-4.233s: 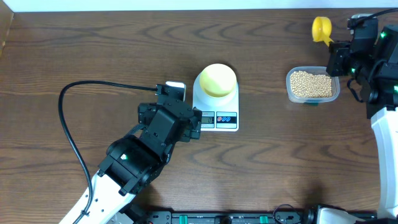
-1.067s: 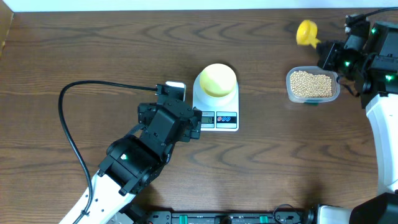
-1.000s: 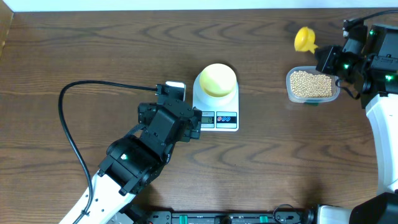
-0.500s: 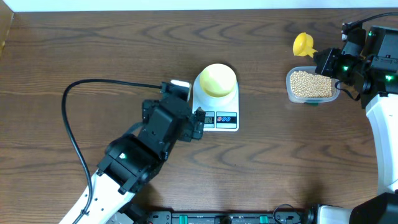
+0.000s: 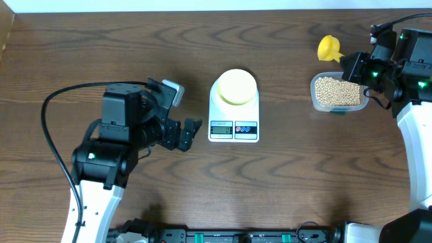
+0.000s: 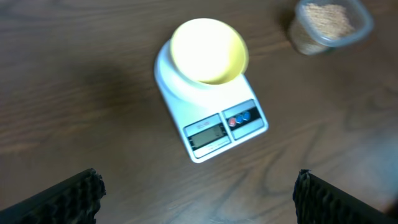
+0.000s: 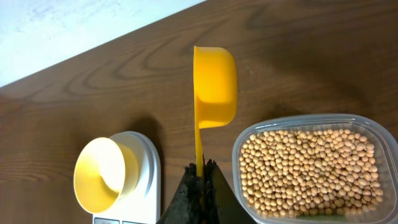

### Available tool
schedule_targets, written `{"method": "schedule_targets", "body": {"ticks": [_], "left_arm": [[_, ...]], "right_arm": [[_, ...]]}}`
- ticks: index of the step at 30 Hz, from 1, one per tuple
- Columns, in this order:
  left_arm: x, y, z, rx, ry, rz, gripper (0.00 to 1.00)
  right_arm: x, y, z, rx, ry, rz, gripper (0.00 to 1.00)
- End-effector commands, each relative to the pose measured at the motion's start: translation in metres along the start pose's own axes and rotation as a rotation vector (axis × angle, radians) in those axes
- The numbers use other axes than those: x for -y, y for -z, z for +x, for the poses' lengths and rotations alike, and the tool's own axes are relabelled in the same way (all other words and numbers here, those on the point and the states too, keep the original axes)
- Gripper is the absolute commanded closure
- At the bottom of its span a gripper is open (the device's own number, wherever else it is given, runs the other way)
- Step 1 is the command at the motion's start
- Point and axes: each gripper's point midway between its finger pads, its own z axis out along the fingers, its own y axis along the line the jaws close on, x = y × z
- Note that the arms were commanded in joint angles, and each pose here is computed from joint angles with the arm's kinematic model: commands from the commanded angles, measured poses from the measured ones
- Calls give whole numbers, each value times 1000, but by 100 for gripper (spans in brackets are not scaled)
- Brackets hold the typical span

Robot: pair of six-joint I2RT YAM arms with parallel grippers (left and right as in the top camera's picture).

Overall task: Scoop item into bowl and weigh 50g on scale
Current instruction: 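Retract the left gripper further left away from the scale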

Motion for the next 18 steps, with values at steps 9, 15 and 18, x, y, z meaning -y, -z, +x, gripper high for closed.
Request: {"method": "schedule_targets", "body": {"ticks": [9,15,18], "left_arm": [[47,-13,-2,5,-123,355,0],[40,-23,1,-19,-169,301,0],[15,-29,3,-49,-154,154,0]], "right_arm": [[-2,8,-6,19,17,-7,99],[-2,8,-4,10,12,-6,99],[-1,8,-2,1,7,-4,99]]}}
